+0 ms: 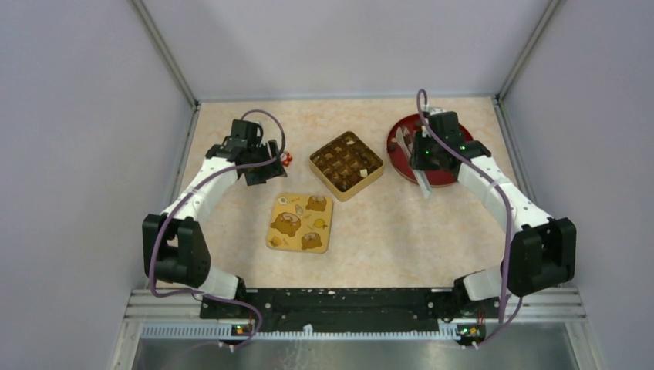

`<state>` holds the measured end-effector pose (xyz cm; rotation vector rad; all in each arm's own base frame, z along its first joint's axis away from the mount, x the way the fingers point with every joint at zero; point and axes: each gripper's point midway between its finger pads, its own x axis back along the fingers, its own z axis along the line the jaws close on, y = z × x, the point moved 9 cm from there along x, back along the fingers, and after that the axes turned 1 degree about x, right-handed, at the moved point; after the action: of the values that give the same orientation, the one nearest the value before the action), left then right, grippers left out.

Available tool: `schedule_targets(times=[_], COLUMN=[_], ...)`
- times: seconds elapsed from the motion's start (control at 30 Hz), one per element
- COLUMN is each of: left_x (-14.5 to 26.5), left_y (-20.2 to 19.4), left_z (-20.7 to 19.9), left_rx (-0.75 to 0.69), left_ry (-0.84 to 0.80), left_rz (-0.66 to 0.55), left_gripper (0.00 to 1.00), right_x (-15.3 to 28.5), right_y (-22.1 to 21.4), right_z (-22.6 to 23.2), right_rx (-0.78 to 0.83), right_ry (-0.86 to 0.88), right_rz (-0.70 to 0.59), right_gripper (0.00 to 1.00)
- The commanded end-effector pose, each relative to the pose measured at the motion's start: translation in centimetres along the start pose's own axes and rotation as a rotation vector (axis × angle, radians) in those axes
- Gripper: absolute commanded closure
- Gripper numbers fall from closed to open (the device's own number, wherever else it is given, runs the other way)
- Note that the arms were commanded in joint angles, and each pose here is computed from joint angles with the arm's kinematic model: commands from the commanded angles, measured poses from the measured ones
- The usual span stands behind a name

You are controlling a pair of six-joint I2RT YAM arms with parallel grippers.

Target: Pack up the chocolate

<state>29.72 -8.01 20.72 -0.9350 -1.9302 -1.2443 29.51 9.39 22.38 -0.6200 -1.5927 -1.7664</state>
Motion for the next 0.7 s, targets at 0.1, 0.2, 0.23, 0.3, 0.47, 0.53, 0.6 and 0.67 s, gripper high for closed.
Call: schedule_targets(times=[0.1, 0.2, 0.23, 0.3, 0.47, 0.53, 0.6, 0.67], left_x=[0.2, 0.7, 0.9, 1.4, 1.7, 1.5, 1.5, 1.4], left_y=[0.5, 0.6, 0.7, 0.8, 0.7, 0.5, 0.4, 0.4], left_z=[0.3, 0.6, 0.8, 1.0, 1.5, 1.6, 1.7, 1.7], left_rx=[0.017, 0.035, 0.041, 0.050, 0.050, 0.050, 0.049, 0.048], left_ry=[0.029, 0.051, 0.056, 0.060, 0.059, 0.065, 0.065, 0.059], left_rz=[-0.031, -0.054, -0.069, -0.095, -0.103, -0.093, -0.089, -0.088], left_gripper=[0.26, 0.26, 0.27, 0.26, 0.26, 0.26, 0.26, 0.26], right_x=[4.8, 4.5, 4.1, 3.2, 1.3, 0.8, 0.4, 0.1], right_y=[4.7, 4.4, 4.1, 3.4, 1.0, 0.2, -0.4, -0.8], right_z=[8.0, 11.4, 12.3, 14.1, 17.2, 17.7, 17.9, 17.8], right_rx=[0.150, 0.207, 0.225, 0.262, 0.338, 0.351, 0.362, 0.367], right_ry=[0.172, 0.251, 0.268, 0.309, 0.344, 0.348, 0.345, 0.341], right_rz=[-0.155, -0.139, -0.125, -0.077, 0.008, 0.031, 0.049, 0.065], right_gripper=[0.85, 0.85, 0.85, 0.85, 0.85, 0.85, 0.85, 0.85])
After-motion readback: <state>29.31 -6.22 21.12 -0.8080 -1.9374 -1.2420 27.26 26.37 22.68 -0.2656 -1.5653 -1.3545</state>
